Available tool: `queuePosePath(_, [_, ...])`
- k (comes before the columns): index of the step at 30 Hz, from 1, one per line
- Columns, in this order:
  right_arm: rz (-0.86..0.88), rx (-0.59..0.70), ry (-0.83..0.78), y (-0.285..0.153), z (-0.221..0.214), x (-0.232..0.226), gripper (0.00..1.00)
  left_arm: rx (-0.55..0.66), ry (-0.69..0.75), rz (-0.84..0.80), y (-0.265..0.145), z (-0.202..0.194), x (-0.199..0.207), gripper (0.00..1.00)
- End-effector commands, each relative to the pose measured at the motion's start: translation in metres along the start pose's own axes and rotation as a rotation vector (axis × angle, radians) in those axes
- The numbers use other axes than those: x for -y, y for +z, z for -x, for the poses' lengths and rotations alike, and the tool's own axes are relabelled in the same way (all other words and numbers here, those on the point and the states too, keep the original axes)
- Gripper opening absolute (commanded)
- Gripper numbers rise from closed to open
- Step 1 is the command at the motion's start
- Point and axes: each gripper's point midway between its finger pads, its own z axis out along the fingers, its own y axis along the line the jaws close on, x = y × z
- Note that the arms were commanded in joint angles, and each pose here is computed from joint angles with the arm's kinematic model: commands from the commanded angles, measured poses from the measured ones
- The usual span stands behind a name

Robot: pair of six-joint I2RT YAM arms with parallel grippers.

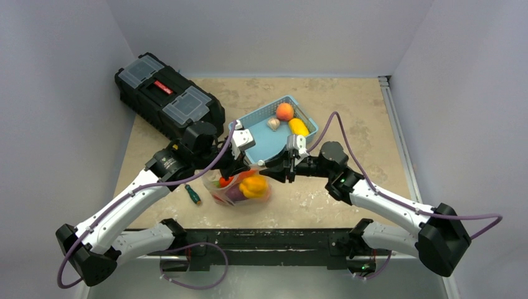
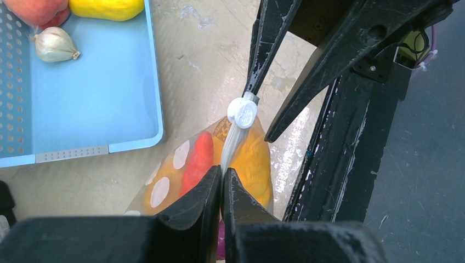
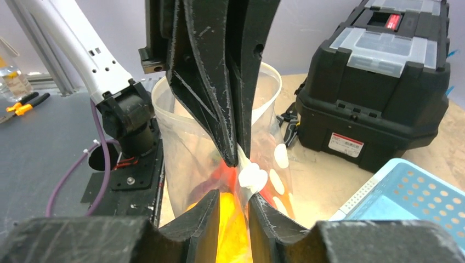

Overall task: Place the food in the zip-top bag and seal the zipper
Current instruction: Adjust the zipper food storage bag at the center of the board, then zip the zipper food storage bag at the center of the board.

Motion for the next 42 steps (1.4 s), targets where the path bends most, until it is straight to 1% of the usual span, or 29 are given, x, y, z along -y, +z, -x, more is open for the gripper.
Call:
queuePosePath(1, [-0.024, 0.094, 0.055, 0.005, 0.016, 0.005, 0.22, 0.065, 0.011, 0.004, -0.004, 0.013, 0.002, 0.04])
queuePosePath(3, [-0.022, 0.09, 0.071, 0.008, 0.013, 0.007, 0.17, 0.076, 0.004, -0.009, -0.007, 0.015, 0.006, 0.06])
queuePosePath(4, [-0.021, 0.087, 0.078, 0.009, 0.013, 0.007, 0.13, 0.084, 0.001, -0.024, -0.009, 0.018, 0.01, 0.09])
queuePosePath(5, [-0.02, 0.085, 0.082, 0.01, 0.012, 0.008, 0.05, 0.091, -0.003, -0.042, -0.01, 0.02, 0.014, 0.18])
queuePosePath(6, [-0.02, 0.086, 0.083, 0.011, 0.012, 0.008, 0.0, 0.093, -0.011, -0.066, -0.011, 0.023, 0.018, 0.27])
queuePosePath(7, [-0.027, 0.087, 0.084, 0.011, 0.013, 0.009, 0.0, 0.095, -0.023, -0.085, -0.013, 0.026, 0.023, 0.37])
queuePosePath(9, [-0.036, 0.087, 0.085, 0.01, 0.014, 0.011, 0.0, 0.094, -0.056, -0.103, -0.016, 0.033, 0.026, 0.53])
queuePosePath(10, [-0.036, 0.088, 0.086, 0.01, 0.015, 0.011, 0.0, 0.097, -0.061, -0.106, -0.017, 0.038, 0.026, 0.59])
queuePosePath(11, [-0.027, 0.086, 0.091, 0.01, 0.015, 0.009, 0.0, 0.095, -0.093, -0.11, -0.018, 0.044, 0.027, 0.62])
queuePosePath(14, [-0.022, 0.073, 0.127, 0.011, 0.016, 0.008, 0.0, 0.077, -0.118, -0.145, -0.018, 0.057, 0.029, 0.63])
queuePosePath(17, [-0.034, 0.038, 0.193, 0.014, 0.015, 0.011, 0.0, 0.078, -0.114, -0.161, -0.015, 0.065, 0.027, 0.61])
queuePosePath(20, [-0.045, -0.001, 0.226, 0.019, 0.012, 0.016, 0.0, 0.06, -0.113, -0.175, -0.009, 0.067, 0.024, 0.55])
queuePosePath(23, [-0.074, 0.013, 0.218, 0.017, 0.014, 0.019, 0.0, 0.032, -0.132, -0.2, -0.004, 0.066, 0.024, 0.52])
queuePosePath(24, [-0.076, 0.023, 0.207, 0.015, 0.015, 0.018, 0.0, 0.027, -0.111, -0.209, -0.002, 0.064, 0.024, 0.52])
queuePosePath(28, [-0.089, 0.04, 0.172, 0.01, 0.019, 0.017, 0.0, 0.008, -0.11, -0.208, 0.002, 0.06, 0.021, 0.52])
queuePosePath(35, [-0.055, 0.019, 0.166, 0.011, 0.014, 0.013, 0.0, 0.019, -0.129, -0.216, 0.01, 0.065, 0.017, 0.58])
queuePosePath(38, [-0.058, 0.024, 0.168, 0.012, 0.015, 0.013, 0.0, 0.014, -0.137, -0.214, 0.01, 0.063, 0.015, 0.58])
queuePosePath(39, [-0.059, 0.028, 0.17, 0.012, 0.016, 0.013, 0.0, 0.01, -0.14, -0.218, 0.011, 0.062, 0.015, 0.56])
queuePosePath(40, [-0.06, 0.03, 0.174, 0.012, 0.015, 0.013, 0.0, 0.009, -0.142, -0.219, 0.011, 0.061, 0.015, 0.52])
queuePosePath(42, [-0.072, 0.037, 0.182, 0.012, 0.016, 0.015, 0.0, -0.002, -0.144, -0.222, 0.011, 0.059, 0.015, 0.42])
